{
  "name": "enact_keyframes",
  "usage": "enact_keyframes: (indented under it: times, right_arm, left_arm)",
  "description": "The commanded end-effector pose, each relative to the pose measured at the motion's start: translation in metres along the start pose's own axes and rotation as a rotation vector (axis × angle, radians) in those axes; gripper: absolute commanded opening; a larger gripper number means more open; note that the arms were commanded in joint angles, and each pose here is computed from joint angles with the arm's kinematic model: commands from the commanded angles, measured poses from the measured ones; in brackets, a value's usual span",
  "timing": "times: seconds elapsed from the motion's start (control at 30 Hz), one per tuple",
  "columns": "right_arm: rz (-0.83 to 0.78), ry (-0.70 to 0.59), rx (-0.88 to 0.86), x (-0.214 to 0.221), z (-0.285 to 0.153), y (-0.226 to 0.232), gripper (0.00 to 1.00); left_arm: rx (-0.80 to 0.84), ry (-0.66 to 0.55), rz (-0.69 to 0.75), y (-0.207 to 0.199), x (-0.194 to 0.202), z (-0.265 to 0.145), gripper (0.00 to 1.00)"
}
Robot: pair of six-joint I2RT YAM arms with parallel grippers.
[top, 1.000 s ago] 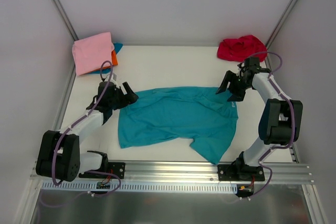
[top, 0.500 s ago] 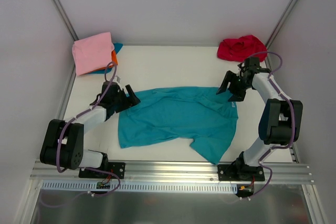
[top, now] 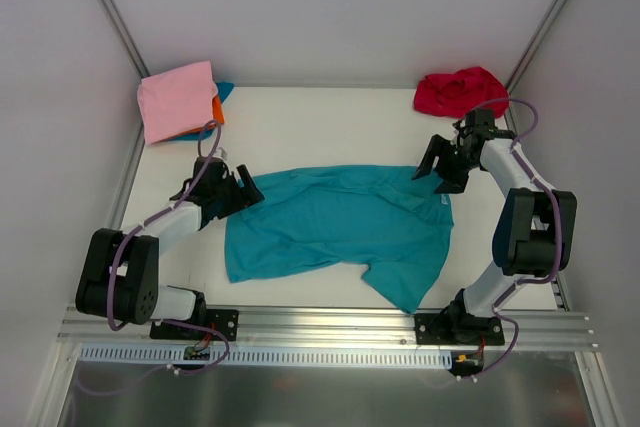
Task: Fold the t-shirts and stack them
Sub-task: Fold the flattened tshirt in 1/3 of the way
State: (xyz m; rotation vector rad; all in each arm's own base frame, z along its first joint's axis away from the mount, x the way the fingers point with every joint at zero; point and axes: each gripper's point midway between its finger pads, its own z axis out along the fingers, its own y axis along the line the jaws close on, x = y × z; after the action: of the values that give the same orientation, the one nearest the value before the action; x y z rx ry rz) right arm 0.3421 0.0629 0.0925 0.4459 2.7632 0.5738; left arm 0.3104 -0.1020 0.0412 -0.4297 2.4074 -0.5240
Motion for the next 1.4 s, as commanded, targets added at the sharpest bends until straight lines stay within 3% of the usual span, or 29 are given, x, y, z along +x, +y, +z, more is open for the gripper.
enact_keyframes:
  times: [0.0, 0.27, 0.37, 0.4, 0.5, 0.73, 0.93, 1.13, 1.37]
  right_arm:
    - [-0.016, -0.018, -0.004, -0.001, -0.009, 0.003, 0.77]
    - [-0.016, -0.012, -0.002, 0.0, -0.008, 0.002, 0.77]
    - [-0.016, -0.013, 0.001, 0.0, -0.009, 0.002, 0.77]
    - [-0.017, -0.013, 0.003, 0.0, -0.008, 0.001, 0.77]
    - [-0.017, -0.01, 0.007, 0.0, -0.009, 0.001, 0.77]
    - [-0.017, -0.005, 0.009, 0.0, -0.007, 0.0, 0.77]
    - [-0.016, -0.002, 0.007, -0.001, -0.005, 0.0, 0.77]
    - [-0.013, -0.001, -0.001, 0.0, -0.004, 0.001, 0.77]
    - [-0.017, -0.003, -0.002, 0.002, -0.008, 0.002, 0.77]
  left_arm:
    - [0.0, -0.041, 0.01, -0.003, -0.017, -0.004, 0.78]
    - [0.068, -0.057, -0.014, -0.014, -0.019, 0.002, 0.73]
    - [0.11, -0.059, -0.035, -0.022, -0.022, 0.007, 0.49]
    - [0.12, -0.046, -0.05, -0.024, -0.019, 0.011, 0.3]
    - [0.158, -0.035, -0.077, -0.031, -0.02, 0.015, 0.0]
    - [0.175, -0.074, -0.051, -0.037, -0.03, 0.007, 0.0]
    - [0.21, -0.146, 0.024, -0.05, -0.043, -0.027, 0.0]
    - [0.11, -0.245, 0.119, -0.035, -0.054, -0.053, 0.0]
    - [0.048, -0.285, 0.132, -0.03, -0.069, -0.036, 0.0]
